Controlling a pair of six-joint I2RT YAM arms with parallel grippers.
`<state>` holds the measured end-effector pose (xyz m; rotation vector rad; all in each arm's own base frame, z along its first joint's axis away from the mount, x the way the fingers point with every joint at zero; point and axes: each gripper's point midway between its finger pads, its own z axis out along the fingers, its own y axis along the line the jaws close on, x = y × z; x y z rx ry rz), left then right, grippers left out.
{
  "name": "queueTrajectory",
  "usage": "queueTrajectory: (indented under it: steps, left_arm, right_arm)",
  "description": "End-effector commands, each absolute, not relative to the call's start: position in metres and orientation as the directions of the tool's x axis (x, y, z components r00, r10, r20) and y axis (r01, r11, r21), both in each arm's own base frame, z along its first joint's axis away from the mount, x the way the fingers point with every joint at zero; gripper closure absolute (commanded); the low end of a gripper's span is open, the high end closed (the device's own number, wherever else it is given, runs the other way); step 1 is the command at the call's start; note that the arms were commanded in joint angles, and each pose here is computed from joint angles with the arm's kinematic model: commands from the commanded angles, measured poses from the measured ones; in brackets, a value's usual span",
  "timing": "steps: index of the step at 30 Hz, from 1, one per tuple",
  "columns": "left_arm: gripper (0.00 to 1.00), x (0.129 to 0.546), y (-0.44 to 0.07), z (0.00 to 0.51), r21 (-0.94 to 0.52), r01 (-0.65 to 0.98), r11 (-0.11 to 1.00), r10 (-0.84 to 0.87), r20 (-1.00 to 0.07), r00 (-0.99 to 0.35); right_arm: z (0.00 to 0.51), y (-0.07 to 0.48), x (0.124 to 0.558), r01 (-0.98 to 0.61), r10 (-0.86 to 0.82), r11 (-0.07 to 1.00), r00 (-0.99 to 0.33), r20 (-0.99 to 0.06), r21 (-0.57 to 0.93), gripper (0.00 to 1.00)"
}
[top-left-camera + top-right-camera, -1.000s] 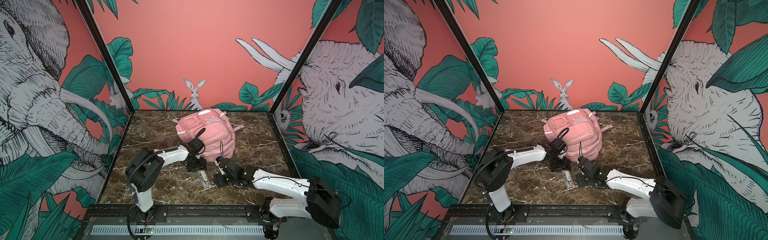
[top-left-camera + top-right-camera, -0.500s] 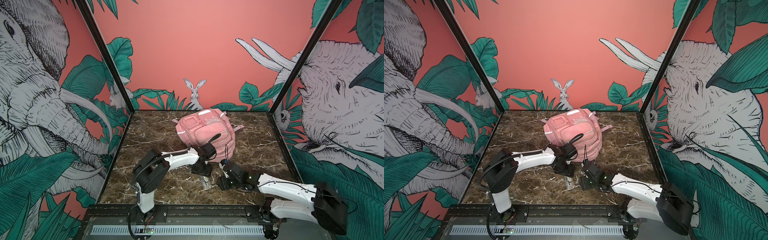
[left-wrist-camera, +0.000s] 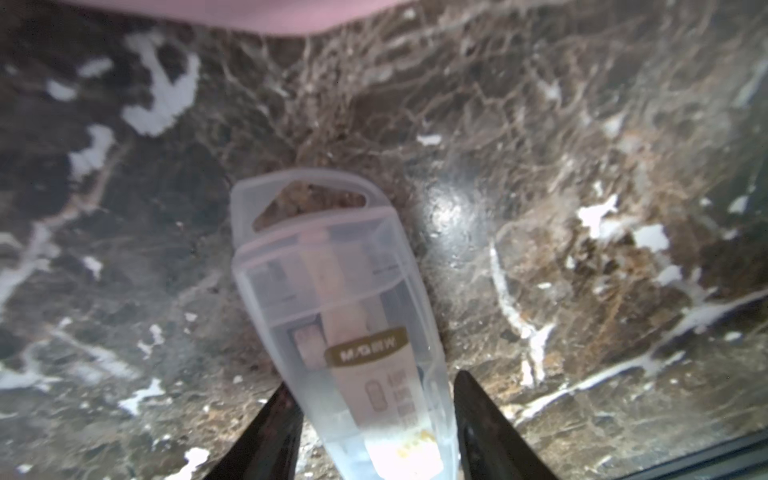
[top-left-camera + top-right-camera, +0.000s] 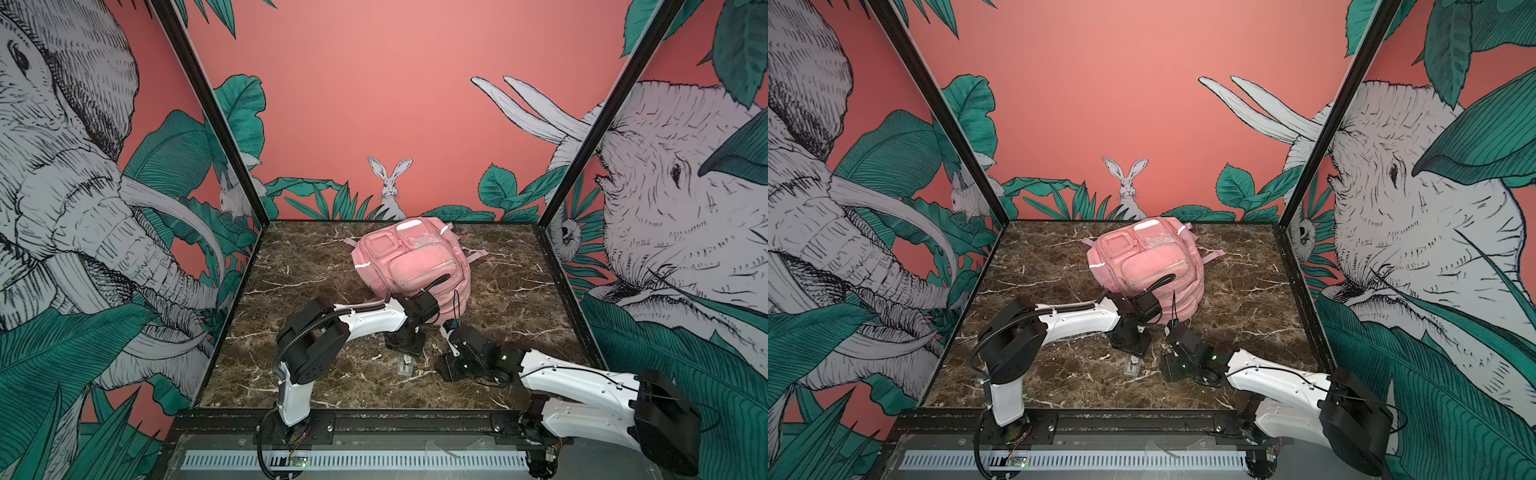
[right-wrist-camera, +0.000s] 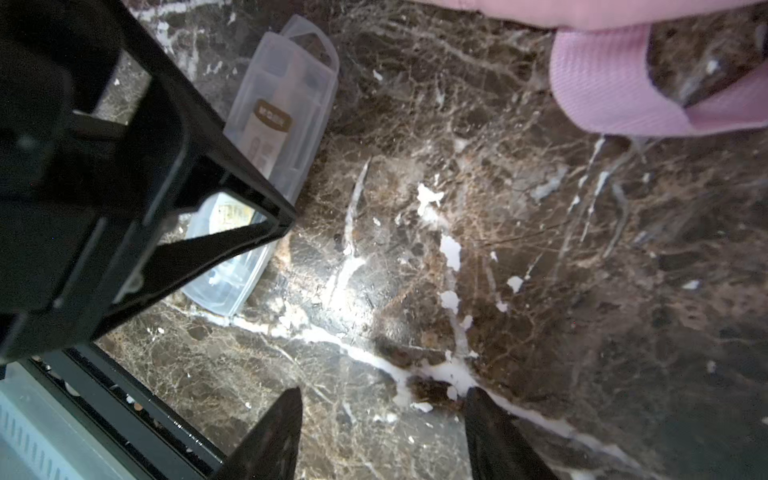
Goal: Pack the student bag
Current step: 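Grasp the clear pencil case with the left gripper while the right draws back, then grasp the pencil case with the right gripper while the left gripper releases it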
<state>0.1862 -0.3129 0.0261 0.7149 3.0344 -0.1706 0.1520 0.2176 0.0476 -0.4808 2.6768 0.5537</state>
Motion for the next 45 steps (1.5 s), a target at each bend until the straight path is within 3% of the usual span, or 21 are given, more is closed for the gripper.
queueTrajectory:
  steps: [1,7,18,32,38,45]
  left_arm:
    - [0.37,0.188,-0.301,0.029,-0.022,0.473,0.881,0.473,-0.034,-0.881]
    - [0.31,0.189,-0.307,0.021,-0.047,0.450,0.892,0.449,-0.043,-0.893]
    - [0.36,0.202,-0.328,0.027,-0.117,0.416,0.902,0.401,-0.129,-0.907]
    - [0.56,0.198,-0.317,0.032,-0.145,0.409,0.901,0.393,-0.125,-0.911]
    - [0.57,0.206,-0.316,0.073,-0.234,0.389,0.891,0.340,-0.225,-0.913]
    - [0.55,0.234,-0.312,0.113,-0.442,0.295,0.847,0.182,-0.279,-0.943]
  right_arm:
    - [0.044,0.217,0.151,-0.389,-0.243,0.864,-0.879,-0.410,0.320,0.38]
    - [0.044,0.220,0.151,-0.392,-0.249,0.861,-0.880,-0.404,0.323,0.38]
    - [0.035,0.222,0.147,-0.393,-0.257,0.855,-0.888,-0.382,0.339,0.39]
    - [0.035,0.223,0.148,-0.395,-0.260,0.853,-0.887,-0.381,0.340,0.39]
    - [0.047,0.239,0.152,-0.412,-0.244,0.821,-0.879,-0.409,0.395,0.38]
    - [0.080,0.274,0.160,-0.440,-0.160,0.714,-0.860,-0.485,0.545,0.37]
